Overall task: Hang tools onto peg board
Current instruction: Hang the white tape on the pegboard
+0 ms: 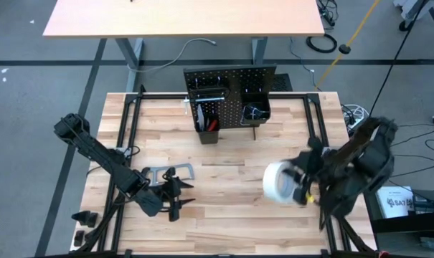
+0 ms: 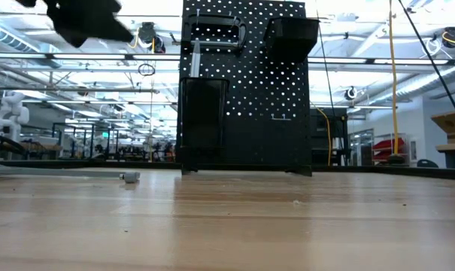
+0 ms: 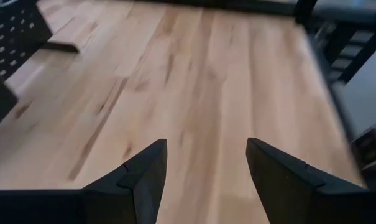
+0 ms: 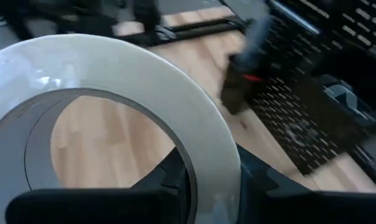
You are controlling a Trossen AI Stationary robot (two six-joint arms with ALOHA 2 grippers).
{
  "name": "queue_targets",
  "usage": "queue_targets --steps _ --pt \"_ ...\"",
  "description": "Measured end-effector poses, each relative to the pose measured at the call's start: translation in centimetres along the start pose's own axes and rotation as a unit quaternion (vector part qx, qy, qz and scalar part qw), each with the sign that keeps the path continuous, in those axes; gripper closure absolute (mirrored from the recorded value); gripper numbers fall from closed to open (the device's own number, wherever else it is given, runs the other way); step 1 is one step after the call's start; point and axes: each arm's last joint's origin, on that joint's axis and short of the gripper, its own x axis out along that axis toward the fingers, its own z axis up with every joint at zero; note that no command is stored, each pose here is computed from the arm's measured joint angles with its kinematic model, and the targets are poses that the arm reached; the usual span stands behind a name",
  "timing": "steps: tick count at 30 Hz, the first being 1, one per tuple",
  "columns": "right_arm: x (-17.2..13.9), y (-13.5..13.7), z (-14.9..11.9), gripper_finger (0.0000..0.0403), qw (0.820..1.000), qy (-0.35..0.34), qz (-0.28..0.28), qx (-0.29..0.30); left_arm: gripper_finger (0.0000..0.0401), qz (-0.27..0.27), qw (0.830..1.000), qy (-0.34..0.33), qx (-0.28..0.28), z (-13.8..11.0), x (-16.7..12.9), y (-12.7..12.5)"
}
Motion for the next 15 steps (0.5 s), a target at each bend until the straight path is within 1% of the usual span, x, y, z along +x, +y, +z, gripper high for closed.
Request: queue_targets --steps 4,8,12,15 --pt "1.0 -3.5 -3.4 0.0335 0.998 -0.004 -0.046 0.038 0.0177 -0.020 0.998 -0.042 -0.036 0.6 0.6 -0.8" --pt "3.4 -6.0 -8.4 0.0335 0.991 -0.017 -0.106 0.078 0.0177 -0.011 0.994 -0.086 -0.064 0.2 2.4 -2.0" --pt "6.7 -7.1 -13.4 0.0335 0.980 -0.054 -0.152 0.115 0.0177 -0.006 0.992 -0.118 -0.052 -1.2 5.1 -3.1" --pt "9.3 -7.3 -17.1 0.0335 0.968 -0.106 -0.165 0.157 0.0177 -0.005 0.987 -0.150 -0.060 -2.1 7.2 -3.6"
